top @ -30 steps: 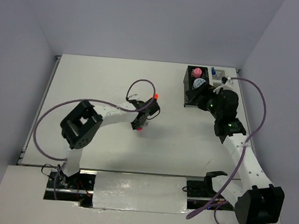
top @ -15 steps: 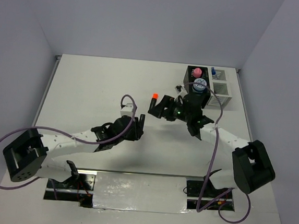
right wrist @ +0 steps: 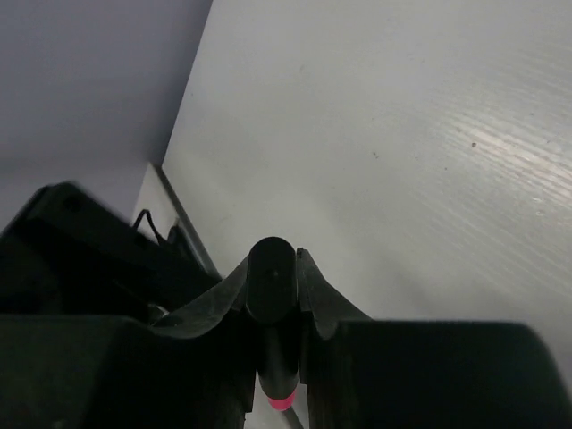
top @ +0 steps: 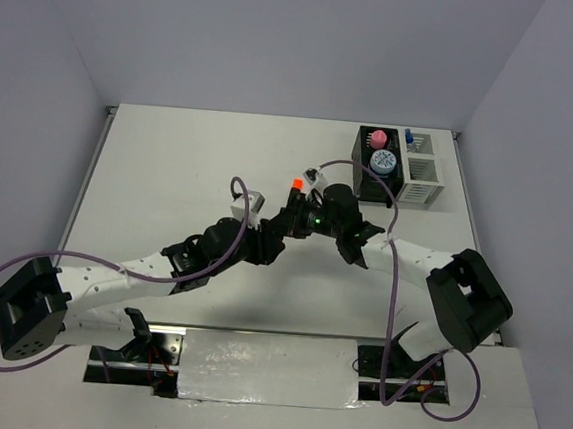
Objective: Sort the stationery into containers
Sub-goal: Pick up the pen from the center of the board, then place the pen in the storage box.
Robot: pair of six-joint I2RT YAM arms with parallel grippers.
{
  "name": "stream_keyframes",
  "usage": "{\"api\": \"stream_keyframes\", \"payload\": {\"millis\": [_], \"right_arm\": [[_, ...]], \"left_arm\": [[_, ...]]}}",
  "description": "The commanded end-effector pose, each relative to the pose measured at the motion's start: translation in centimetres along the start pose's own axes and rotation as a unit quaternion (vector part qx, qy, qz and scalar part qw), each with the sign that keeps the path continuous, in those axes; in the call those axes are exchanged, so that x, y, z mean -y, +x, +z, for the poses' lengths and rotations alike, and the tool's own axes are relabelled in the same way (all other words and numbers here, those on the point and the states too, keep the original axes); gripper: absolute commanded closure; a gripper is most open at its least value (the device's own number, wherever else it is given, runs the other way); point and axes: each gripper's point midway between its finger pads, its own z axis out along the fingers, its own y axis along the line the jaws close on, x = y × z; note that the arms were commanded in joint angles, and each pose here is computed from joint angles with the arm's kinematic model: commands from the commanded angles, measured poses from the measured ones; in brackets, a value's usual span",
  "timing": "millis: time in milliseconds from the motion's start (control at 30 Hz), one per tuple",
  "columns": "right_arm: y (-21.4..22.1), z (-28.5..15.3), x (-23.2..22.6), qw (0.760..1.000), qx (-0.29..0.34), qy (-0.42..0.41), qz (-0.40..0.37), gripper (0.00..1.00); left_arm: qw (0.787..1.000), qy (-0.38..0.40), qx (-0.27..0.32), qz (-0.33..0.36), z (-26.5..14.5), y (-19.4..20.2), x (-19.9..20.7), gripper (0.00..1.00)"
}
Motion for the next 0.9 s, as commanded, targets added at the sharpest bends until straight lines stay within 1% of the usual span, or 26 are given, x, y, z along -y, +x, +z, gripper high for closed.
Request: {"api": "stream_keyframes", "payload": {"millis": [0,33,133,167,200,233,267,300,333,367,433,467,500,533,667,800,867], "right_arm": [[-3.8,-0.1,-2.3,0.997,0.057,-0.029,-0.046,1.0],[-4.9,-0.4,-1.7,0.996,0.073,-0.01,-0.049,1.0],[-9.7,-2.8,0.7,0.987,0.135,0.048,-0.071,1.0],[-12.9,-4.8,3.4,0.976,0.179,0.101,-0.077,1.0],[-15.1,-6.5,3.7,0.967,0.204,0.127,-0.084,1.0],[-16.9,-8.0,4.8,0.956,0.228,0.157,-0.092,1.0],[-20.7,-11.3,6.8,0.925,0.285,0.227,-0.111,1.0],[-22.1,-13.3,7.8,0.906,0.305,0.267,-0.119,1.0],[-23.6,-15.0,8.8,0.885,0.326,0.307,-0.126,1.0],[-26.4,-18.6,10.3,0.839,0.37,0.376,-0.133,1.0],[-28.2,-21.0,12.1,0.806,0.388,0.426,-0.135,1.0],[-29.7,-22.7,12.4,0.783,0.408,0.451,-0.134,1.0],[-30.2,-24.1,13.6,0.768,0.411,0.474,-0.125,1.0],[-30.5,-24.5,14.7,0.762,0.409,0.488,-0.122,1.0],[-32.2,-26.6,16.4,0.735,0.434,0.506,-0.124,0.99],[-32.6,-27.5,19.1,0.721,0.424,0.536,-0.114,0.97],[-32.3,-27.0,20.5,0.72,0.417,0.544,-0.109,0.95]], "left_arm": [[1.0,0.006,0.019,-0.002,0.0,-1.8,1.1,0.14],[1.0,-0.006,0.018,-0.003,-0.1,-1.8,0.7,0.01],[0.999,-0.042,0.0,0.006,-0.7,-2.1,-0.1,0.01],[0.999,-0.05,-0.009,0.011,-0.9,-2.0,-0.3,0.01],[0.998,-0.059,-0.027,0.019,-1.3,-1.6,-0.6,0.01],[0.997,-0.063,-0.032,0.022,-1.6,-1.5,-0.8,0.01],[0.997,-0.07,-0.034,0.02,-1.9,-1.5,-1.0,0.01],[0.995,-0.086,-0.047,0.024,-2.3,-0.9,-1.7,0.01],[0.994,-0.096,-0.048,0.026,-2.5,-0.8,-2.1,0.01],[0.993,-0.1,-0.052,0.027,-2.7,-0.7,-2.4,0.01],[0.992,-0.107,-0.063,0.033,-2.9,-0.3,-2.7,0.01],[0.992,-0.104,-0.066,0.035,-2.9,-0.3,-2.6,0.01],[0.992,-0.099,-0.07,0.038,-2.9,-0.2,-2.4,0.01],[0.992,-0.087,-0.077,0.042,-2.9,0.1,-2.1,0.01],[0.993,-0.047,-0.096,0.046,-2.5,1.7,-1.4,0.01],[0.993,-0.047,-0.098,0.051,-2.4,2.4,-1.8,0.01],[0.992,-0.055,-0.096,0.055,-2.4,2.1,-2.0,0.01]]}}
